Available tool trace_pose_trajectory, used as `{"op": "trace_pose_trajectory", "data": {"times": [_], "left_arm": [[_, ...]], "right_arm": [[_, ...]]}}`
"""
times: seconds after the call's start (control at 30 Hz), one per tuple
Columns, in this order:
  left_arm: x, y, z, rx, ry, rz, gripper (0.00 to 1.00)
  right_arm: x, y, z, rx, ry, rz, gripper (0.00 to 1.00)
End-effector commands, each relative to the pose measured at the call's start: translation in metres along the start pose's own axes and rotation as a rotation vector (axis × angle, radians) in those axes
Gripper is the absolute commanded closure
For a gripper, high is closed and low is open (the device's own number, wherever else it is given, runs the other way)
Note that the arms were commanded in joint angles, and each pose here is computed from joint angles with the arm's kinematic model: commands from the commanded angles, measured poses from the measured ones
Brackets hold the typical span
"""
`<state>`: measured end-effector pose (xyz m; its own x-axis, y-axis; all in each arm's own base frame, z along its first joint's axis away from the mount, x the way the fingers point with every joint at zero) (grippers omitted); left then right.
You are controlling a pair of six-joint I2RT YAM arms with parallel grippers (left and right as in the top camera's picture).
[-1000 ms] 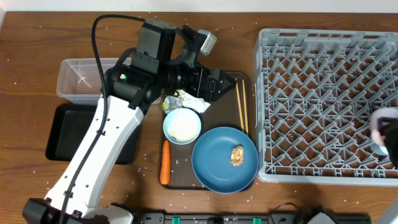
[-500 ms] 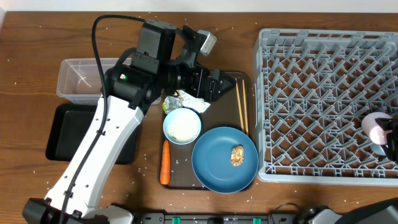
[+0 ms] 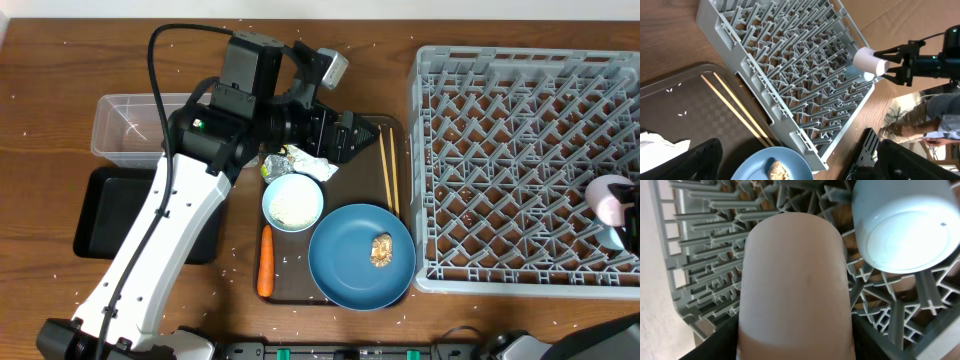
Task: Sort waste into correct bins and load items into the dishwasher rack
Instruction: 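Place the pink cup upside down in the rack with the right gripper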
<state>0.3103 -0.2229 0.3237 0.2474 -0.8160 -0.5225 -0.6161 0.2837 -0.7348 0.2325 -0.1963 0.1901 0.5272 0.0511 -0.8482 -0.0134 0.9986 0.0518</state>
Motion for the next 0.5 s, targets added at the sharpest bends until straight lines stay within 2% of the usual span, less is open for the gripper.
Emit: {"op": "trace_pose_trajectory", "data": {"times": [0.0,0.03,0.17,0.47], "left_arm": [[-0.004,-0.002,-0.001,0.008,-0.012,-0.01,0.01],[-0.004,-0.002,-0.001,0.008,-0.012,-0.01,0.01],[-0.004,-0.002,-0.001,0.008,-0.012,-0.01,0.01],[-0.004,-0.001,-0.001,0.003,-0.012,-0.005,0.0]], "right_arm": [[0.012,0.005,0.002,0.014,0.01,0.046,0.51],[0.014,0.004,0.003,0.014,0.011,0.047,0.5],[0.015,0.003,0.003,0.013,0.01,0.046,0.35],[0.005,0.013,0.015,-0.011,-0.073,0.082,0.31]]}}
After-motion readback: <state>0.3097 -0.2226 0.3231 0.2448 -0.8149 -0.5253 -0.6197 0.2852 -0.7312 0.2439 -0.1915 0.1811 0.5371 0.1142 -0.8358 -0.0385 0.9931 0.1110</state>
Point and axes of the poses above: each gripper's point midway between its finger pads, its own x axis out along the fingers, its own z axis along the line the jaws close on, y = z × x, the point moved 4 cm from there along -x, back along the fingers, and after that the axes turned 12 degrees about x, right-handed, at the moved point
